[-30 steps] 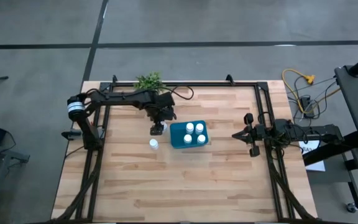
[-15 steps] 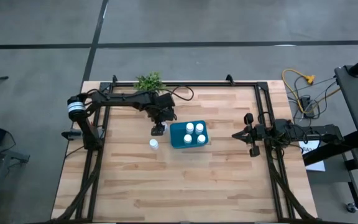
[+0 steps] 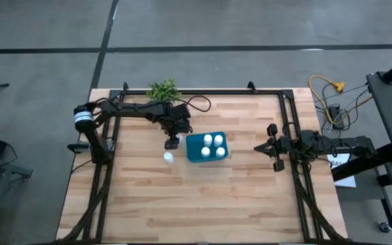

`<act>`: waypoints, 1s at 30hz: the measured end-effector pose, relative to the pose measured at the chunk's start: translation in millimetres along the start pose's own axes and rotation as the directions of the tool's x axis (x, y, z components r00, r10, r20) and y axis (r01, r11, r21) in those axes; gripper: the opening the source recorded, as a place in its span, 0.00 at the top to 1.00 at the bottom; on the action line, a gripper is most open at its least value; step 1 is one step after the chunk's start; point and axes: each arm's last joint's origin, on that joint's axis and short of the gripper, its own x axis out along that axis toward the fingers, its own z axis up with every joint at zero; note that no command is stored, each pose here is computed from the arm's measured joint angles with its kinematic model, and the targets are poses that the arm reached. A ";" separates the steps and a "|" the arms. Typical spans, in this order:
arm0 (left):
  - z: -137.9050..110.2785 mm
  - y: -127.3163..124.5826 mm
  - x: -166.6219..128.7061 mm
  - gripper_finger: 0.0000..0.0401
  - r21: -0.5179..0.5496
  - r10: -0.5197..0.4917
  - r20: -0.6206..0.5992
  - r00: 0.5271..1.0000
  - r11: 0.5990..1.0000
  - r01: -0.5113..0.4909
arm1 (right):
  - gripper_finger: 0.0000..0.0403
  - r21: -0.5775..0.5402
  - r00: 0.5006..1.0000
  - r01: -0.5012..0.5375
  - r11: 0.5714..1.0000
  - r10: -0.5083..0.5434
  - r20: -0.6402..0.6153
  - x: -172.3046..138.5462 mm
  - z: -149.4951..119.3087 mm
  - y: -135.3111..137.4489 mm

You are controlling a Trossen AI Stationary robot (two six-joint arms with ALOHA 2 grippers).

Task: Pick and place pill bottles into a basket
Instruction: Put the white medicine bottle into the blue bin

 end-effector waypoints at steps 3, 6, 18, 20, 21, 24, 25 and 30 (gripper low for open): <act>-3.5 -0.1 3.7 0.41 -0.003 0.010 -0.013 1.000 1.000 -0.010 | 0.98 0.000 1.000 0.000 1.000 0.000 0.000 0.0 0.0 0.0; -5.2 -0.3 5.6 0.49 -0.005 0.011 -0.018 1.000 1.000 -0.011 | 0.98 0.000 1.000 0.000 1.000 0.000 0.000 0.0 0.0 0.0; -1.5 0.4 2.5 0.66 0.007 0.018 0.001 1.000 1.000 -0.018 | 0.98 0.000 1.000 0.000 1.000 0.000 0.000 0.0 0.0 0.0; -1.6 0.4 2.5 0.66 0.008 0.019 0.001 1.000 1.000 -0.019 | 0.98 0.000 1.000 0.000 1.000 0.000 0.000 0.0 0.0 0.0; -1.6 0.4 2.5 0.66 0.009 0.019 0.001 1.000 1.000 -0.019 | 0.98 0.000 1.000 0.000 1.000 0.000 0.000 0.0 0.0 0.0; -1.8 0.1 1.8 0.66 0.023 0.017 -0.007 1.000 1.000 -0.017 | 0.98 0.000 1.000 0.000 1.000 0.000 0.000 0.0 0.0 0.0; -1.4 0.1 1.0 0.66 0.023 0.017 -0.009 1.000 1.000 -0.017 | 0.98 0.000 1.000 0.000 1.000 0.000 0.000 0.0 0.0 0.0; 2.7 0.8 -6.2 0.66 0.028 0.031 -0.019 0.999 0.999 -0.031 | 0.98 0.000 1.000 0.000 1.000 0.000 0.000 0.0 0.0 0.0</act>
